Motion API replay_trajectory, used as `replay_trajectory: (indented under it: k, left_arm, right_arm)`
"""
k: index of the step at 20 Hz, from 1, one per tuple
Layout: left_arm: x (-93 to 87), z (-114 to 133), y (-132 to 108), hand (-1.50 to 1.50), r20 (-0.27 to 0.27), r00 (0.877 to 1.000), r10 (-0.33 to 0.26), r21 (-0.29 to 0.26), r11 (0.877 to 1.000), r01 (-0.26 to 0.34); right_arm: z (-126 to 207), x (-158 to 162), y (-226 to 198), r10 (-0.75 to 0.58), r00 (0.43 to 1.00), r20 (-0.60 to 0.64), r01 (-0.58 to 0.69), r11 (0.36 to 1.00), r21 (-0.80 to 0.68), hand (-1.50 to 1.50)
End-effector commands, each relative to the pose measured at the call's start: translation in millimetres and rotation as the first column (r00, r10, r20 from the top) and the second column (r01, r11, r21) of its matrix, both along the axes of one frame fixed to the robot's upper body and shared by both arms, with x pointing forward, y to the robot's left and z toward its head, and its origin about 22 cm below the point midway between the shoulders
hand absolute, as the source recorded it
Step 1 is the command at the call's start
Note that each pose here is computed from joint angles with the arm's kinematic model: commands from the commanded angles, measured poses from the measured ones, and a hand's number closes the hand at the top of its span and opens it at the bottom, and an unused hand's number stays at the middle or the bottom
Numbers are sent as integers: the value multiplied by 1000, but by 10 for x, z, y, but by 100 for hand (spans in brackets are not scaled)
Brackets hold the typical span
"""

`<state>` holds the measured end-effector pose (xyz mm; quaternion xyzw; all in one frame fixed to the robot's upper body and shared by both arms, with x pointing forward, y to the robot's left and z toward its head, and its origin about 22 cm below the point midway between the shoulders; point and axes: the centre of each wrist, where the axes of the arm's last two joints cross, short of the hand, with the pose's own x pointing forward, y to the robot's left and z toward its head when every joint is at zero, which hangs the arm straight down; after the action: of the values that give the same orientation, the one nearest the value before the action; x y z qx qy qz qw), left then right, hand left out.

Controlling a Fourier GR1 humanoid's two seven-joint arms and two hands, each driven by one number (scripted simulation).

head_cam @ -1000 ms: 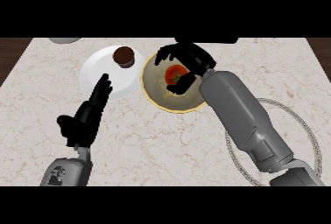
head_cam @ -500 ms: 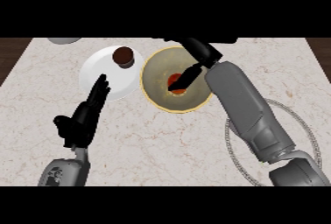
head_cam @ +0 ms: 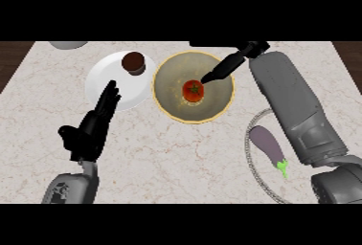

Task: Pick the tomato from the placemat and place it in the bowl

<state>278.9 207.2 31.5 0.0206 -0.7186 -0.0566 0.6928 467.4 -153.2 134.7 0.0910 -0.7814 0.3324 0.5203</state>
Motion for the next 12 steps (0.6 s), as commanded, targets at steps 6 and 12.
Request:
replay_trajectory:
  k: [6,12]
  left_arm:
    - [-6,-43,90,0,-5,1000,-7,-1,1000,7]
    - [-51,-60,23,0,-7,1000,-24,21,999,24]
  right_arm:
    - [151,59,-834,79,991,-106,-65,989,130,-150]
    - [113,35,-993,132,983,-128,-116,986,123,-150]
